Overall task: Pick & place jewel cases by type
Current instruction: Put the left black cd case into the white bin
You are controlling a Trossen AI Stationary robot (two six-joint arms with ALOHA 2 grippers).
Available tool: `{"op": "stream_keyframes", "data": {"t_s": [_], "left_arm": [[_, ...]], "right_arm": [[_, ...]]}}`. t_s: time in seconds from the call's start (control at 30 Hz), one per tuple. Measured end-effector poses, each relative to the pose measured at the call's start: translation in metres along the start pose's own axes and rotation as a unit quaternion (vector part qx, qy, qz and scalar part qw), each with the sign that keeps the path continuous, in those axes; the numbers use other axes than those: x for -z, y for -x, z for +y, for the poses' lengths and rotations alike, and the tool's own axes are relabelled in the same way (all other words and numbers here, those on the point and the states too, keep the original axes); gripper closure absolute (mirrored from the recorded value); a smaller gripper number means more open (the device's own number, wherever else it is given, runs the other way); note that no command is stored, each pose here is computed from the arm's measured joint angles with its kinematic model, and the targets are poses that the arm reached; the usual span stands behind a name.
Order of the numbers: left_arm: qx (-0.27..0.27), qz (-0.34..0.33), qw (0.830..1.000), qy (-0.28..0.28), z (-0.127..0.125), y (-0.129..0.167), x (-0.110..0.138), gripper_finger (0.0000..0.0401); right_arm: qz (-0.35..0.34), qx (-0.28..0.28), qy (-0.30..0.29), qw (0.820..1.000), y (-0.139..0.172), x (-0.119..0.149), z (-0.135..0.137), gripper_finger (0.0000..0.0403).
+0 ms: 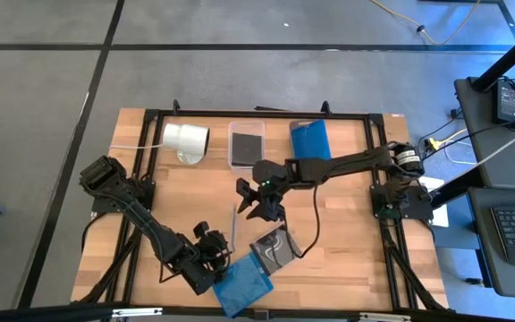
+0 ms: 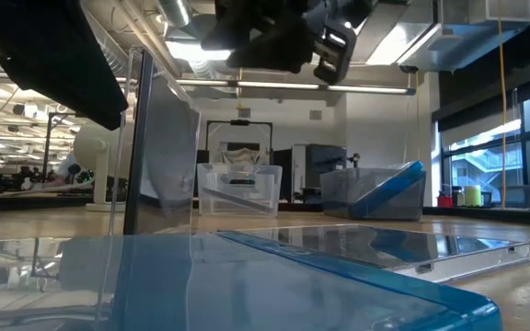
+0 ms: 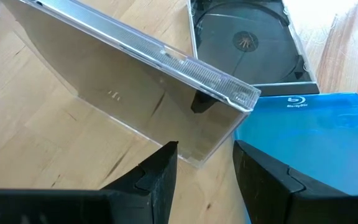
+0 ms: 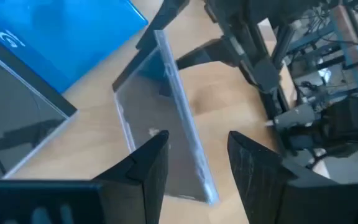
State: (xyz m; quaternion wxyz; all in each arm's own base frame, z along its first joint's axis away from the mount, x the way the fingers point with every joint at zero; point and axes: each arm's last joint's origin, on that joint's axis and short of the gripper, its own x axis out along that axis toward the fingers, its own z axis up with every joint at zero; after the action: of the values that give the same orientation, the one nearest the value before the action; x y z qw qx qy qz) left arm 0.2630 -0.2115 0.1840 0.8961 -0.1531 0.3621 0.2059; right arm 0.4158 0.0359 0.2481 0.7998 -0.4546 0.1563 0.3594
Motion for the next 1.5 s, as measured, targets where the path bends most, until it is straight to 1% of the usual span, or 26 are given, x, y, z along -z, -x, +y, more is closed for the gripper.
{"op": "stream_keyframes", "data": {"t_s": [0.1, 0.23, 0.3, 0.37, 0.43, 0.53, 0.6, 0.7, 0.8, 0.87, 1.0, 1.07, 1.2, 1.3, 1.4, 1.5], "left_arm": [[0.000, 0.000, 1.000, 0.000, 0.000, 0.000, 0.000, 0.0248], [0.000, 0.000, 1.000, 0.000, 0.000, 0.000, 0.000, 0.0248], [0.000, 0.000, 1.000, 0.000, 0.000, 0.000, 0.000, 0.0248], [0.000, 0.000, 1.000, 0.000, 0.000, 0.000, 0.000, 0.0248], [0.000, 0.000, 1.000, 0.000, 0.000, 0.000, 0.000, 0.0248], [0.000, 0.000, 1.000, 0.000, 0.000, 0.000, 0.000, 0.0248], [0.000, 0.000, 1.000, 0.000, 0.000, 0.000, 0.000, 0.0248], [0.000, 0.000, 1.000, 0.000, 0.000, 0.000, 0.000, 0.0248], [0.000, 0.000, 1.000, 0.000, 0.000, 0.000, 0.000, 0.0248], [0.001, -0.001, 1.000, 0.001, 0.000, 0.000, 0.000, 0.0248], [0.001, -0.001, 1.000, 0.001, 0.000, 0.000, 0.000, 0.0248], [0.002, 0.000, 1.000, 0.002, 0.000, 0.000, 0.000, 0.0248], [0.019, 0.036, 0.999, 0.005, -0.002, 0.001, 0.002, 0.0248], [0.022, 0.043, 0.999, 0.011, -0.002, 0.001, 0.003, 0.0247], [0.022, 0.043, 0.999, 0.016, -0.002, 0.001, 0.003, 0.0236], [0.023, 0.043, 0.999, 0.019, -0.002, 0.001, 0.003, 0.0210]], "right_arm": [[-0.002, -0.002, -0.008, 1.000, -0.005, 0.003, 0.001, 0.0235], [0.023, -0.007, -0.077, 0.997, -0.008, 0.006, 0.004, 0.0235], [0.035, -0.022, -0.107, 0.993, -0.007, 0.008, 0.008, 0.0235], [0.042, -0.043, -0.124, 0.990, -0.007, 0.009, 0.012, 0.0235], [0.039, -0.047, -0.131, 0.989, -0.011, 0.010, 0.020, 0.0235], [0.031, -0.049, -0.132, 0.990, -0.023, 0.015, 0.042, 0.0235], [0.023, -0.033, -0.125, 0.991, -0.030, 0.016, 0.054, 0.0235], [0.023, 0.019, -0.135, 0.990, -0.038, 0.018, 0.068, 0.0235], [0.010, 0.075, -0.181, 0.981, -0.041, 0.019, 0.078, 0.0235], [-0.004, 0.098, -0.211, 0.972, -0.042, 0.020, 0.083, 0.0235], [0.010, 0.107, -0.236, 0.966, -0.043, 0.025, 0.095, 0.0235], [0.011, 0.106, -0.242, 0.964, -0.043, 0.025, 0.096, 0.0235], [0.013, 0.104, -0.248, 0.963, -0.043, 0.026, 0.097, 0.0235], [0.012, 0.105, -0.247, 0.963, -0.043, 0.026, 0.097, 0.0235], [0.012, 0.105, -0.247, 0.963, -0.043, 0.026, 0.097, 0.0235], [0.012, 0.105, -0.247, 0.963, -0.043, 0.026, 0.097, 0.0235]]}}
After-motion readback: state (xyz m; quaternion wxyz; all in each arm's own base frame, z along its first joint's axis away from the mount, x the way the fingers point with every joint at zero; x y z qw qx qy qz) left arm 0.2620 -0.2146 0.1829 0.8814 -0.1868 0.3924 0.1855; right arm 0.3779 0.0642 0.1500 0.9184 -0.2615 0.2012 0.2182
